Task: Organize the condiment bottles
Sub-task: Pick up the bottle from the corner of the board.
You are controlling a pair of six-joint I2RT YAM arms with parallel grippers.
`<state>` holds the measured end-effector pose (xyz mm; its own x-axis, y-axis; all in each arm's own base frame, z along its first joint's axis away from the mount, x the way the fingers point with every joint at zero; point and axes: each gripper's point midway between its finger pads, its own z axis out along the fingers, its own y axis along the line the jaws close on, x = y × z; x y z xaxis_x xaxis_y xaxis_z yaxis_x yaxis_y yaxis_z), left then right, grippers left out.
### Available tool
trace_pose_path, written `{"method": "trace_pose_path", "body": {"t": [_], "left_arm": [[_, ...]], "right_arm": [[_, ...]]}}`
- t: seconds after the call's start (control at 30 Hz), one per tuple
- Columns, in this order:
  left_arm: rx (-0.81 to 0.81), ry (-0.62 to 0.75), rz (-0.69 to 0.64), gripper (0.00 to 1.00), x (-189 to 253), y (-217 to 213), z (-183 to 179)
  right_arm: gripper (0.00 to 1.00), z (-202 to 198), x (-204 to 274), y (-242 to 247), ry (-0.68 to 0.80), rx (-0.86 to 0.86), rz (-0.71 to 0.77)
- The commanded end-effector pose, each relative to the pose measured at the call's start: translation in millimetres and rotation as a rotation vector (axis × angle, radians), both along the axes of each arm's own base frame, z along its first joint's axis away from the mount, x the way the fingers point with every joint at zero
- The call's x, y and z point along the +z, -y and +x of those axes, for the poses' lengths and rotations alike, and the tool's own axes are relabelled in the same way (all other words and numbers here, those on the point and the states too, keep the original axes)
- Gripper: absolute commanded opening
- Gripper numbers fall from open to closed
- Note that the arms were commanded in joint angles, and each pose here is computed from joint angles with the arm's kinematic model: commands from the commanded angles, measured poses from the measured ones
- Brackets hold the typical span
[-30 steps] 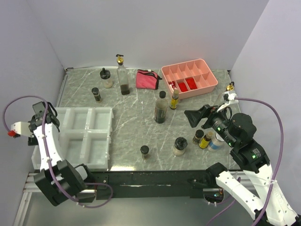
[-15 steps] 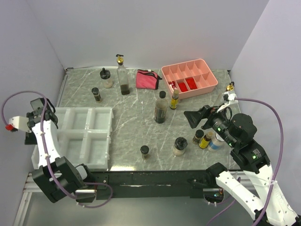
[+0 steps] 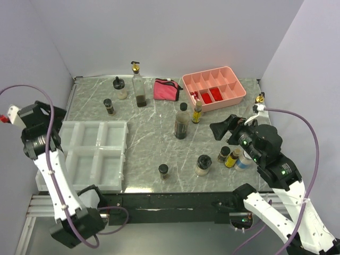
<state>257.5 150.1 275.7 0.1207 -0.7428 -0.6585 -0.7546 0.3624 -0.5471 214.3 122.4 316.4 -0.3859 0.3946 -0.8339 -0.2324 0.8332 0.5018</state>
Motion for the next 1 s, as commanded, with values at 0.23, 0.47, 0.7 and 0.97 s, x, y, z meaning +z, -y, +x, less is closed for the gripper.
{"method": "trace_pose_path", "body": {"t": [0.23, 0.47, 0.7, 0.97], "left_arm": [[-0.872, 0.358, 0.039, 1.00, 58.6, 179.3, 30.5], [-1.229, 0.281, 0.052, 0.99, 22.2, 279.0, 32.2], [-1.575, 0.125, 0.176, 0.99, -27.9, 358.7, -2.1], [-1.563, 0.103, 0.265, 0.99, -33.2, 352.6, -17.4]], "right_arm": [[1.00, 0.9, -63.0, 64.1, -0.297, -0.479, 0.008], [1.00, -5.4, -103.9, 105.1, -0.399, -0.738, -0.115], [0.99, -5.3, -114.2, 132.9, -0.531, -0.946, -0.150], [0.99, -12.6, -134.0, 175.0, -0.640, -1.093, -0.062]]}}
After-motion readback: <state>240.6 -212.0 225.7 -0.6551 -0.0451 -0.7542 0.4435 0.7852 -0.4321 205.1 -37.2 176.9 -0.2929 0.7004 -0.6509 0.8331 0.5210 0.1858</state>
